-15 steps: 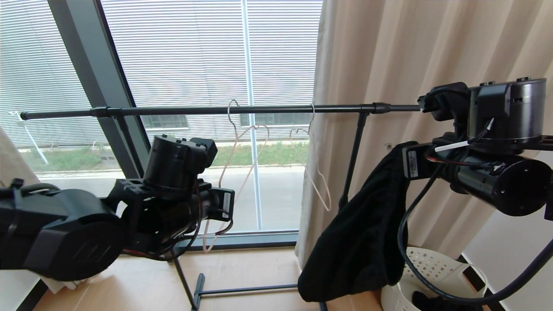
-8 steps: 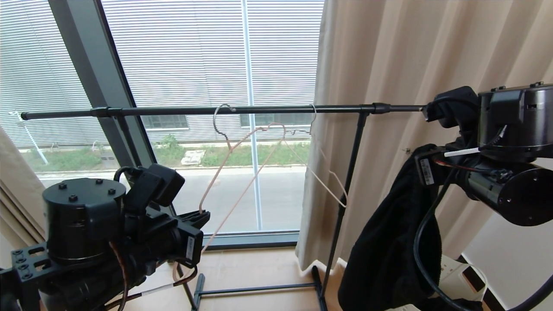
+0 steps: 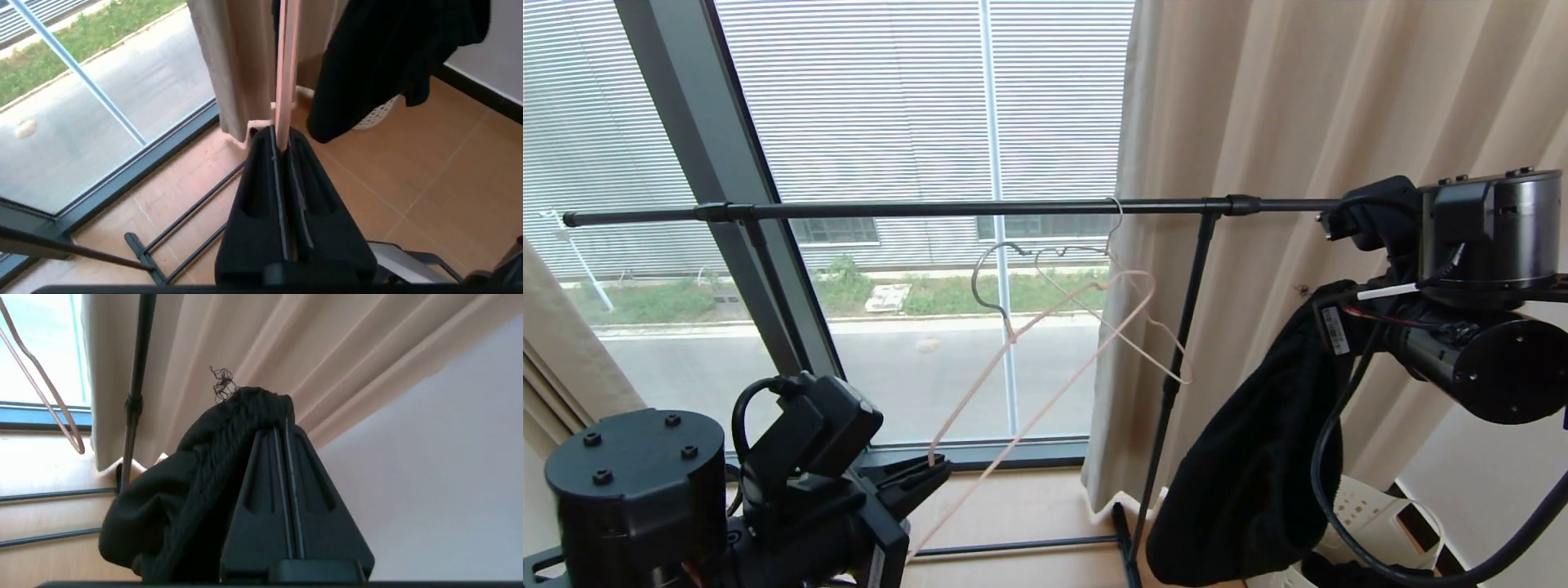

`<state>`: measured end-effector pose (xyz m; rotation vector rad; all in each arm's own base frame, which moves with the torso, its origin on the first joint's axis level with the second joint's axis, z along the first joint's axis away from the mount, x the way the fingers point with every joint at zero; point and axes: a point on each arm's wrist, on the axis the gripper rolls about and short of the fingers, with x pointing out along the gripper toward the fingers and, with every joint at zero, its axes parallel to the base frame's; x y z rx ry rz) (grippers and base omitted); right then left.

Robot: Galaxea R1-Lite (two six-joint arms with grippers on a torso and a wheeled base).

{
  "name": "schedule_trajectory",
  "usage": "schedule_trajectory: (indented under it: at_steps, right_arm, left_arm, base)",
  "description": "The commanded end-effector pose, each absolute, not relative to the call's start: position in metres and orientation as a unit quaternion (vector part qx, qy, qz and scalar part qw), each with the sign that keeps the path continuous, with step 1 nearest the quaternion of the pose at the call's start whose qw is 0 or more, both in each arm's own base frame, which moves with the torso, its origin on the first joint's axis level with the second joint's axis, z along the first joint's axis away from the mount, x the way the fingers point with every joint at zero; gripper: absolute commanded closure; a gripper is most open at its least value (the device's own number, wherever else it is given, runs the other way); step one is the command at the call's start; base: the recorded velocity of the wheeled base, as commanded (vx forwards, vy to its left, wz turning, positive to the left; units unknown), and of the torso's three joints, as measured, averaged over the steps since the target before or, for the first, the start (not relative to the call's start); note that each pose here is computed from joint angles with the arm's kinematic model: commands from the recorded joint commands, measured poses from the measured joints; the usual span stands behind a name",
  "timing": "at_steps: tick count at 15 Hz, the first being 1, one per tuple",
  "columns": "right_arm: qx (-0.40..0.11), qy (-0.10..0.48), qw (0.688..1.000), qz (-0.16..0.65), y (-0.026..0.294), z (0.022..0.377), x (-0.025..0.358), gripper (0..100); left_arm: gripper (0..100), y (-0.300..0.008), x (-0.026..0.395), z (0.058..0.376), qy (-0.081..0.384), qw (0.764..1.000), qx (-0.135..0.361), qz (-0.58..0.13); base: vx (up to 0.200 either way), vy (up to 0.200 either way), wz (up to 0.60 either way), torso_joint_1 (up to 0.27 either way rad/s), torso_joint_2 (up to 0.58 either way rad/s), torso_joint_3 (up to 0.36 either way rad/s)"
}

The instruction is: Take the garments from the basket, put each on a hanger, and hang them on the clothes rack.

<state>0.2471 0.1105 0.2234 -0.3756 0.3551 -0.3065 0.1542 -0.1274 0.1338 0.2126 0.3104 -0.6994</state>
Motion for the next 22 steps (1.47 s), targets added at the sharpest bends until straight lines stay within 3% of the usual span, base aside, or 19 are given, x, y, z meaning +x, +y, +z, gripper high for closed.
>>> schedule_trajectory:
  at_steps: [1,3,8,22]
  right_arm:
    - [-0.186,0.178,0.954,-0.155,0.109,0.222,0.249,100]
    - [-0.189,0.182,0.953,-0.154,0.110,0.218,0.252,100]
    - [-0.165,0.150,0.962,-0.158,0.120,0.212,0.269,100]
    - [-0.159,0.133,0.968,-0.143,0.144,0.201,0.288,100]
  left_arm:
    - [100,-0.131,0.149,0.131,0.154,0.914,0.108,-0.359]
    - [100,-0.138,0.139,0.126,0.163,0.890,0.112,-0.411]
    - [100,-0.149,0.132,0.117,0.179,0.871,0.120,-0.442]
    - [100,-0.163,0.137,0.115,0.162,0.868,0.114,-0.455]
  base:
    - [0.000,0.000,0.00,0.000,0.00,0.000]
    - [0.000,0.000,0.00,0.000,0.00,0.000]
    - [0.000,0.000,0.00,0.000,0.00,0.000]
    - [0.000,0.000,0.00,0.000,0.00,0.000]
